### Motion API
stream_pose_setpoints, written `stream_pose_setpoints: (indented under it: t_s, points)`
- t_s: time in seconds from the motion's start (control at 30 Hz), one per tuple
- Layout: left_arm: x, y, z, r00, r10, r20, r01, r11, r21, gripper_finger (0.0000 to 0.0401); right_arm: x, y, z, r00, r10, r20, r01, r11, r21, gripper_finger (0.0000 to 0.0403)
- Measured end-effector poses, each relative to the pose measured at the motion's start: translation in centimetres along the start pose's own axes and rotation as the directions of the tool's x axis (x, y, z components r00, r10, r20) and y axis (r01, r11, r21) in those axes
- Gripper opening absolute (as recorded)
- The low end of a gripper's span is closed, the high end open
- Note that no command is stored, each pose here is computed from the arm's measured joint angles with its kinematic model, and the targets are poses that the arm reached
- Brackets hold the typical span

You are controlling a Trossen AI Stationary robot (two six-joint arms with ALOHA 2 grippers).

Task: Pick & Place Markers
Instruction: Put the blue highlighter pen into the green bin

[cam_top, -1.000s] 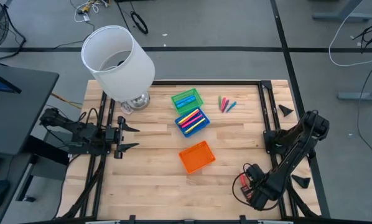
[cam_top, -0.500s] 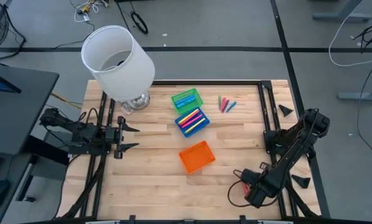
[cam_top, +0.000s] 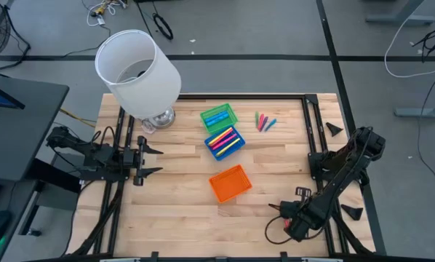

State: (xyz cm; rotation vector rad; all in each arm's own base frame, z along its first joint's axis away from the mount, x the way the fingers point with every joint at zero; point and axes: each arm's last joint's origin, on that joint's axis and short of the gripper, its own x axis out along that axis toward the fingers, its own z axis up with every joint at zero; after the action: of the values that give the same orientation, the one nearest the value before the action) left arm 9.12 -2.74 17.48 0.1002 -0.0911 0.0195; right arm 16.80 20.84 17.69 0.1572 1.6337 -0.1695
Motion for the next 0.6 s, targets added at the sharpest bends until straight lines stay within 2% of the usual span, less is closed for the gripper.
stream_pose_setpoints:
  t_s: [0.27,0.6]
  points:
    - [0.0,0.0,0.0,1.0,0.0,0.0,0.0,1.0,0.0,0.0273,-1.1,-2.2,2.8,1.0,0.016,0.02,-0.014,0.997,-0.07,0.0056]
    - [0.0,0.0,0.0,1.0,0.0,0.0,0.0,1.0,0.0,0.0273,-2.5,-5.9,7.0,0.999,0.003,0.04,0.006,0.976,-0.219,0.0056]
